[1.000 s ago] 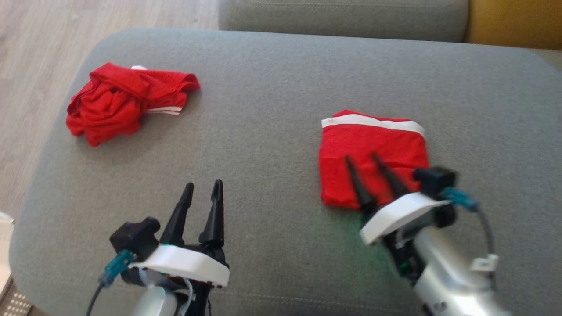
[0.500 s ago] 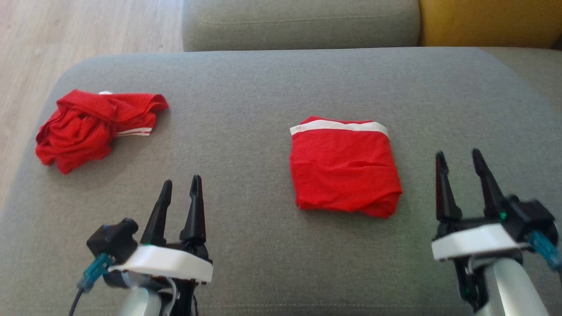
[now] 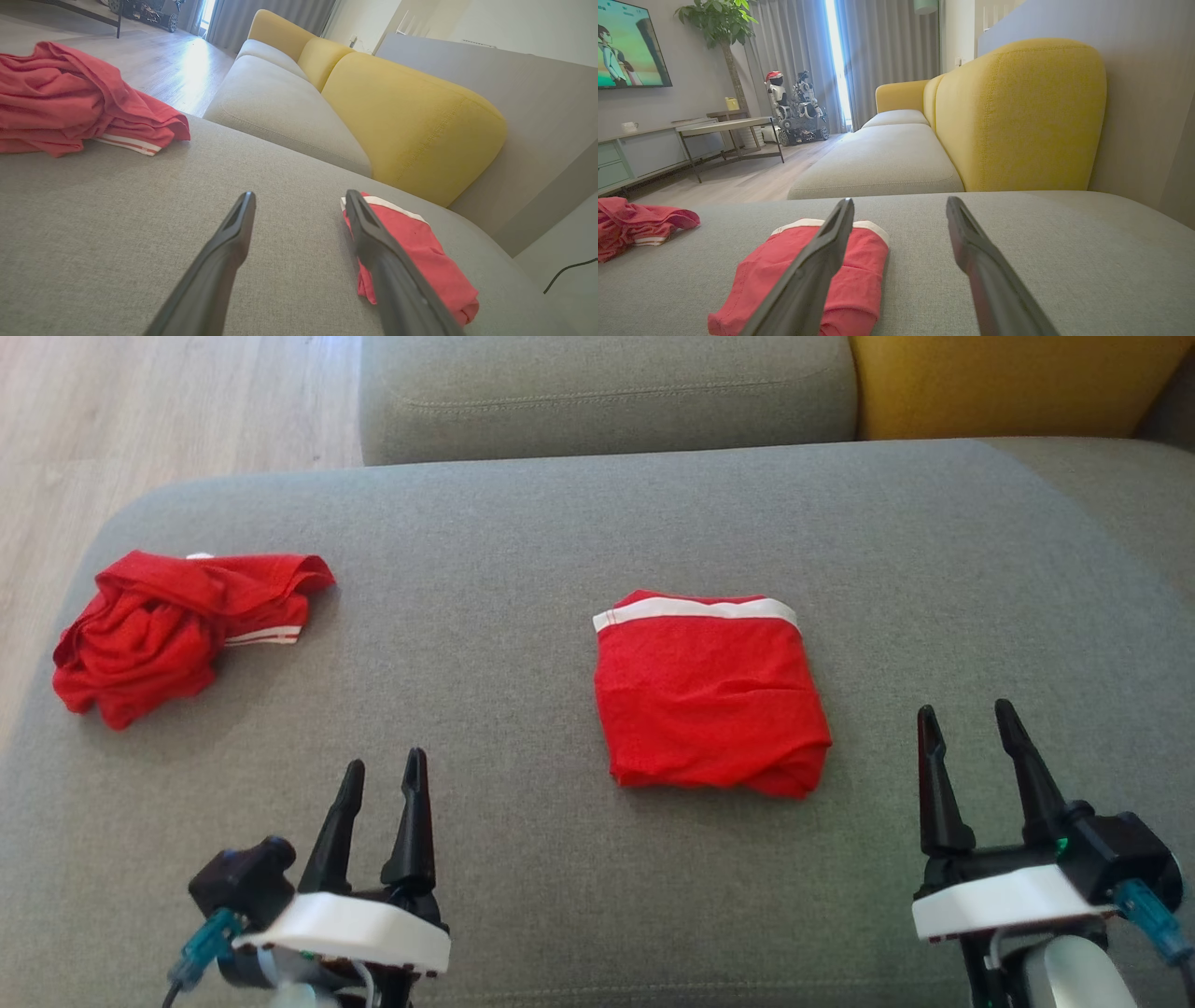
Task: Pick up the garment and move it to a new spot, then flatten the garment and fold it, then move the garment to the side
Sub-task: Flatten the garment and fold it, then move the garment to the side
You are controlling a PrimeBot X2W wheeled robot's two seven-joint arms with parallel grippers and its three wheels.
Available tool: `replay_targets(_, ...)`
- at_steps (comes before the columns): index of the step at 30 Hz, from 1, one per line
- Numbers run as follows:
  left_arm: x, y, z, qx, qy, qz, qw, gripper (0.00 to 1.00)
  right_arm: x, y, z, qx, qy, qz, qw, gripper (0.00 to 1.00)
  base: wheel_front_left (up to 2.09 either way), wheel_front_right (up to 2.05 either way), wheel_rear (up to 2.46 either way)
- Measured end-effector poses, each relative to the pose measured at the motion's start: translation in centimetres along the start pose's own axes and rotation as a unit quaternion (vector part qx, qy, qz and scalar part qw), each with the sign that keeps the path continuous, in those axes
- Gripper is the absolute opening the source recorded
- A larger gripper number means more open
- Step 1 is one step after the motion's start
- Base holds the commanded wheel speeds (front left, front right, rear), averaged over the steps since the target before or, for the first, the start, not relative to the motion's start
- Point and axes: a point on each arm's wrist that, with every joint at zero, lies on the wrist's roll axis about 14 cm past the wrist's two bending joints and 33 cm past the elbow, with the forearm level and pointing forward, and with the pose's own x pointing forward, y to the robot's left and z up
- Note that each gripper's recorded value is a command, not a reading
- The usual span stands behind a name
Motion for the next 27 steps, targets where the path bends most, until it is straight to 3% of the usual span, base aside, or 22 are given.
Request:
replay_targets(14,0.2,0.2,-0.3,-0.004,0.006,0.002,1.000,1.00,1.0,0.8,-1.2,0.007,0.015,0.013,1.000,1.00,0.00,0.00,0.00)
replay_targets(20,1.1,1.0,-0.5,-0.004,0.009,0.011,1.000,1.00,4.4,1.8,-2.0,0.024,0.028,0.030,0.999,1.00,0.00,0.00,0.00)
replay_targets(27,2.3,2.0,-0.8,-0.003,0.013,0.020,1.000,1.00,7.0,2.4,-7.6,0.085,0.139,0.028,0.986,1.00,0.00,0.00,0.00)
